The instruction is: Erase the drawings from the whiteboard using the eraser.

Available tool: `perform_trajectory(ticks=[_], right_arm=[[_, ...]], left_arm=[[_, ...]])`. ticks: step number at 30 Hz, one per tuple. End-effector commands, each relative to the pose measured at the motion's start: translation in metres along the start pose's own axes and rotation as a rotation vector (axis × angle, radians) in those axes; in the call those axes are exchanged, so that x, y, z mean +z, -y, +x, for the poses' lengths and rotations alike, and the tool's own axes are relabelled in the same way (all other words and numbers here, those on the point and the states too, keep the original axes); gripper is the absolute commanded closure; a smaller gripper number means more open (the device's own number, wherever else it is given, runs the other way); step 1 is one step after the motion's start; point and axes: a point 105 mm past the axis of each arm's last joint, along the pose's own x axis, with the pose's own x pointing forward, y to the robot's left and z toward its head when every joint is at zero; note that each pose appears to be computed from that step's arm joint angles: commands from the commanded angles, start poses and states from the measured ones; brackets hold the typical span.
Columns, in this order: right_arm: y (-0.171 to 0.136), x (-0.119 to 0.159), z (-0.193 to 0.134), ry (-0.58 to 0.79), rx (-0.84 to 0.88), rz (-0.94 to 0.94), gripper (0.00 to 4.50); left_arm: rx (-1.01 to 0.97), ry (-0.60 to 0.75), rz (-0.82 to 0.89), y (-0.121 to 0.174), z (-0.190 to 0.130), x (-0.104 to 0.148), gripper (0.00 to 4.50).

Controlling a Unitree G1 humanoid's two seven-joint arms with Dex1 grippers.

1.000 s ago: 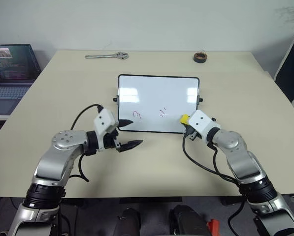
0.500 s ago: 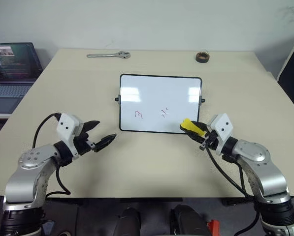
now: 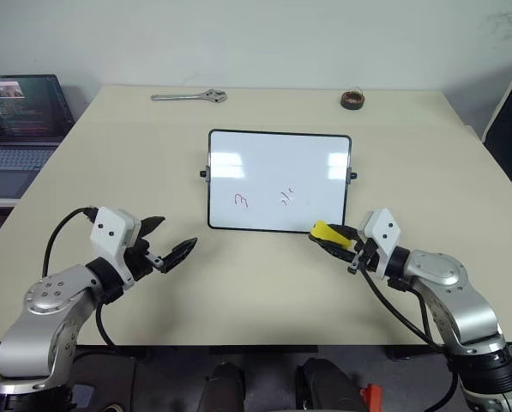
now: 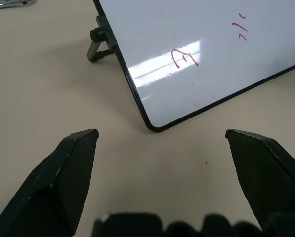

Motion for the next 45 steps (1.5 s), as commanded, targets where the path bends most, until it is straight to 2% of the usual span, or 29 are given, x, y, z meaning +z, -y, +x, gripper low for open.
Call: perform_trajectory(ticks=[1,5,8,11,15,19,22,30,33,38,41,45], right_arm=[[-0.002,0.017,0.005,0.070,0.023,-0.030,3.33],[-0.002,0.024,0.013,0.098,0.024,-0.051,3.33],[0.006,0.039,0.032,0.149,-0.020,-0.145,3.33],[0.014,0.042,0.051,0.142,-0.062,-0.259,3.33],[0.026,0.048,0.073,0.147,-0.134,-0.318,3.33],[0.046,0.031,0.092,0.046,-0.229,-0.362,3.33],[0.054,0.017,0.097,-0.021,-0.253,-0.354,3.33],[0.013,-0.029,0.094,-0.200,0.022,-0.448,3.33],[0.031,-0.024,0.094,-0.190,-0.095,-0.471,3.33],[0.071,0.014,0.093,-0.062,-0.361,-0.464,3.33],[0.074,0.009,0.095,-0.089,-0.367,-0.437,3.34],[0.050,-0.014,0.098,-0.166,-0.197,-0.456,3.34]], left_arm=[[0.018,0.063,0.043,-0.001,-0.006,0.017,0.00],[0.013,0.074,0.053,-0.001,-0.006,0.020,0.00],[-0.031,0.078,0.101,0.004,0.003,0.026,0.00],[-0.091,0.067,0.143,0.012,0.011,0.028,0.00],[-0.178,0.054,0.170,0.024,0.017,0.028,0.00],[-0.222,0.043,0.196,0.027,0.022,0.026,0.00],[-0.223,0.042,0.203,0.025,0.024,0.023,0.00],[-0.223,0.044,0.204,0.021,0.027,0.020,0.00],[-0.197,0.049,0.201,0.017,0.028,0.020,0.00],[-0.191,0.074,0.171,0.017,0.028,0.023,0.00],[-0.193,0.099,0.157,0.019,0.028,0.029,0.00],[-0.188,0.112,0.152,0.019,0.029,0.033,0.00]])
